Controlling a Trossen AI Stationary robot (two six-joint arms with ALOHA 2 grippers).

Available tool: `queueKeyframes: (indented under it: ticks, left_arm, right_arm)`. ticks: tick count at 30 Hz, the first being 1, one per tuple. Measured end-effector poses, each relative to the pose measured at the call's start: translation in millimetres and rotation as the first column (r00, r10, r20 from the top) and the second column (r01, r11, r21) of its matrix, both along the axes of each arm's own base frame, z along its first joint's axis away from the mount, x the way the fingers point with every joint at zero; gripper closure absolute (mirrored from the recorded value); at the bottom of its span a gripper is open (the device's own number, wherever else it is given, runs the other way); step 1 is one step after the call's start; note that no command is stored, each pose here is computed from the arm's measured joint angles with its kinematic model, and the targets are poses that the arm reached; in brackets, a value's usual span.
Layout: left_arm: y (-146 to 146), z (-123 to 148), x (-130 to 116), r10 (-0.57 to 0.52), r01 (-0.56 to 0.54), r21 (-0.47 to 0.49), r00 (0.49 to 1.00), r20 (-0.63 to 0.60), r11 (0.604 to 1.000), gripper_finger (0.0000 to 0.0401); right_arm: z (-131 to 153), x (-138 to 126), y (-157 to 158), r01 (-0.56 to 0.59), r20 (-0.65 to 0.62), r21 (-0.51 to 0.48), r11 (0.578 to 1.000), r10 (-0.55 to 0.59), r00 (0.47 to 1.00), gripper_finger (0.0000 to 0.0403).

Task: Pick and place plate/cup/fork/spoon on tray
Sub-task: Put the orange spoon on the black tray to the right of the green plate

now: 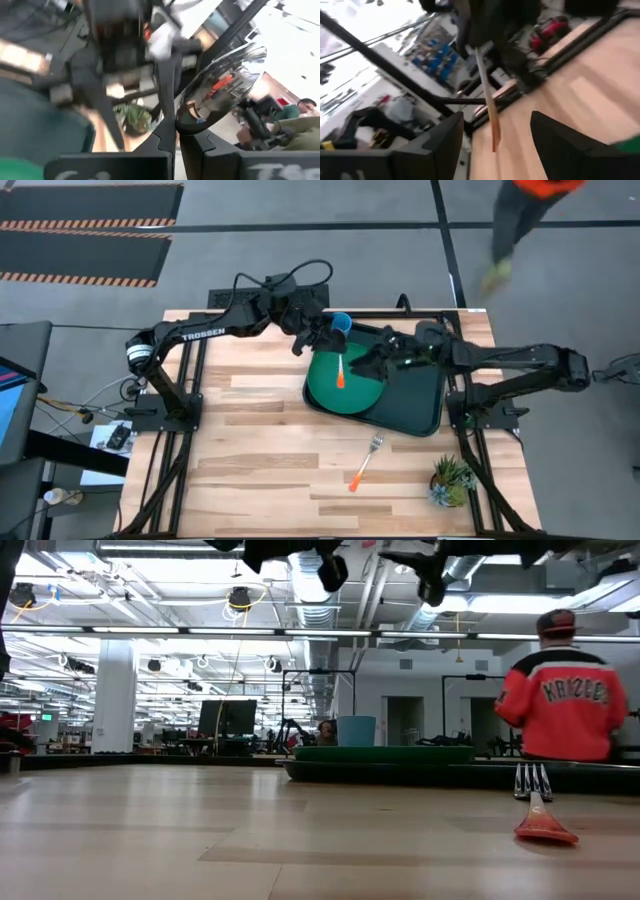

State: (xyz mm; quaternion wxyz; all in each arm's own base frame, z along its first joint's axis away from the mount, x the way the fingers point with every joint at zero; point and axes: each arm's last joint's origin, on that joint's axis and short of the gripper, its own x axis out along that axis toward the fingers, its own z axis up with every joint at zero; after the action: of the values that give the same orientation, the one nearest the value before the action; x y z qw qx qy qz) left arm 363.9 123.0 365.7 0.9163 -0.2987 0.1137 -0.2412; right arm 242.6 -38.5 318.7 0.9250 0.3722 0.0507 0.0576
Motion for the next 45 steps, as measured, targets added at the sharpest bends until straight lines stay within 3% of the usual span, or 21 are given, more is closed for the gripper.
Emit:
queueKeyframes:
  ticks: [6,11,19,27,45]
  left_arm:
    - [4,-16,-3,0.070,-0.066,0.037,0.990,-0.123,0.997,0.0401]
    - [-4,-26,-3,0.114,-0.098,0.085,0.971,-0.210,0.992,0.0401]
    - [-11,-30,-1,0.131,-0.109,0.102,0.960,-0.247,0.989,0.0401]
    - [-9,-38,-4,0.215,-0.180,0.133,0.915,-0.341,0.975,0.0401]
    - [-10,-42,2,0.291,-0.265,0.122,0.883,-0.367,0.957,0.0401]
  right_arm:
    - [8,-30,-17,0.128,-0.051,-0.044,0.991,-0.130,0.990,0.0166]
    - [16,-38,-26,0.241,0.020,-0.180,0.954,-0.241,0.970,0.0173]
    - [1,-7,-26,0.188,0.046,-0.355,0.916,-0.184,0.982,0.0174]
    - [-2,4,-28,0.195,0.090,-0.403,0.894,-0.174,0.981,0.0175]
    - [-1,7,-29,0.219,0.121,-0.439,0.871,-0.184,0.975,0.0175]
